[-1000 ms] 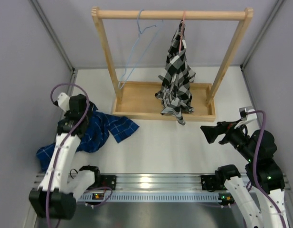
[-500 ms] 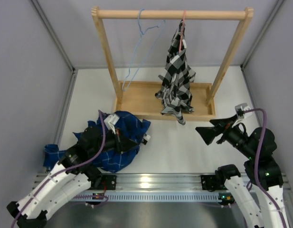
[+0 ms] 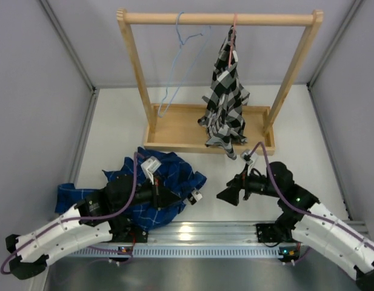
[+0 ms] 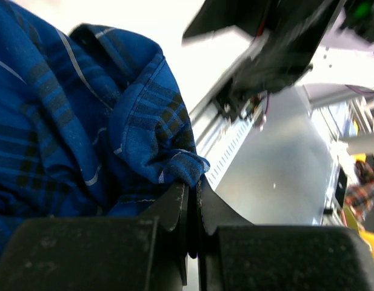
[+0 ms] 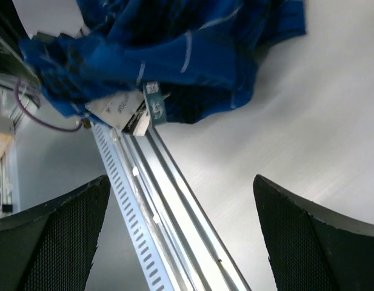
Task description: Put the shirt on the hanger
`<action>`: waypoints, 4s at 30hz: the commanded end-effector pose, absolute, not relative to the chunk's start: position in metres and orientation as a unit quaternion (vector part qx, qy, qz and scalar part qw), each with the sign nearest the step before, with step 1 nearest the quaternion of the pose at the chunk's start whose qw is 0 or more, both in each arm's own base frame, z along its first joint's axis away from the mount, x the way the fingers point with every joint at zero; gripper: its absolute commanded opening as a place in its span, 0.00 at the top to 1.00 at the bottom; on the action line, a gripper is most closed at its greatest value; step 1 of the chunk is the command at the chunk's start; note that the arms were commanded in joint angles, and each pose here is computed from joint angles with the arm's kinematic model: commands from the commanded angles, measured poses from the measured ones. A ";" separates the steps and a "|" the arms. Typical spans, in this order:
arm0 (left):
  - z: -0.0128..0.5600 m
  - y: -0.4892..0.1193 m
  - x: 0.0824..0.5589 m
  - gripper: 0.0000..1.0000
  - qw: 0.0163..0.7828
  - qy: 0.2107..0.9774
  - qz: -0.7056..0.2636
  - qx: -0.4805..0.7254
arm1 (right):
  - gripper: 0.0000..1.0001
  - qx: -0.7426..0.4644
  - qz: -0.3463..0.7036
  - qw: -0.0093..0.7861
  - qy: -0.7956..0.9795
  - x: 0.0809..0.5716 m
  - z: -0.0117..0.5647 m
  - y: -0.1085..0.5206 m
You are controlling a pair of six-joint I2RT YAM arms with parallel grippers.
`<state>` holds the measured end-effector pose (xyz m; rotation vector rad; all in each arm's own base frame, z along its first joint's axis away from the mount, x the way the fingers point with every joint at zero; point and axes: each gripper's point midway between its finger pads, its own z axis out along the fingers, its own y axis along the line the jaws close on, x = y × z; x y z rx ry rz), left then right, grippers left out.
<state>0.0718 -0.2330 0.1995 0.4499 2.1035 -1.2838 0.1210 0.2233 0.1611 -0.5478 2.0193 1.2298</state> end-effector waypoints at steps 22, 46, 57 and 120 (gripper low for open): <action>0.307 -0.200 0.114 1.00 0.473 0.742 -0.464 0.098 | 0.57 -0.167 0.499 0.513 0.678 0.203 0.205 0.377; 0.510 -0.146 0.134 1.00 0.702 0.584 -0.380 0.151 | 1.00 -0.285 0.338 0.578 0.686 0.141 0.497 0.289; 0.239 -0.217 0.156 1.00 0.539 0.734 -0.400 0.100 | 1.00 -0.168 0.300 0.491 0.801 0.147 0.262 0.278; 0.238 -0.327 0.116 0.67 0.329 0.710 -0.469 0.410 | 1.00 -0.331 0.373 0.547 0.672 0.088 0.306 0.181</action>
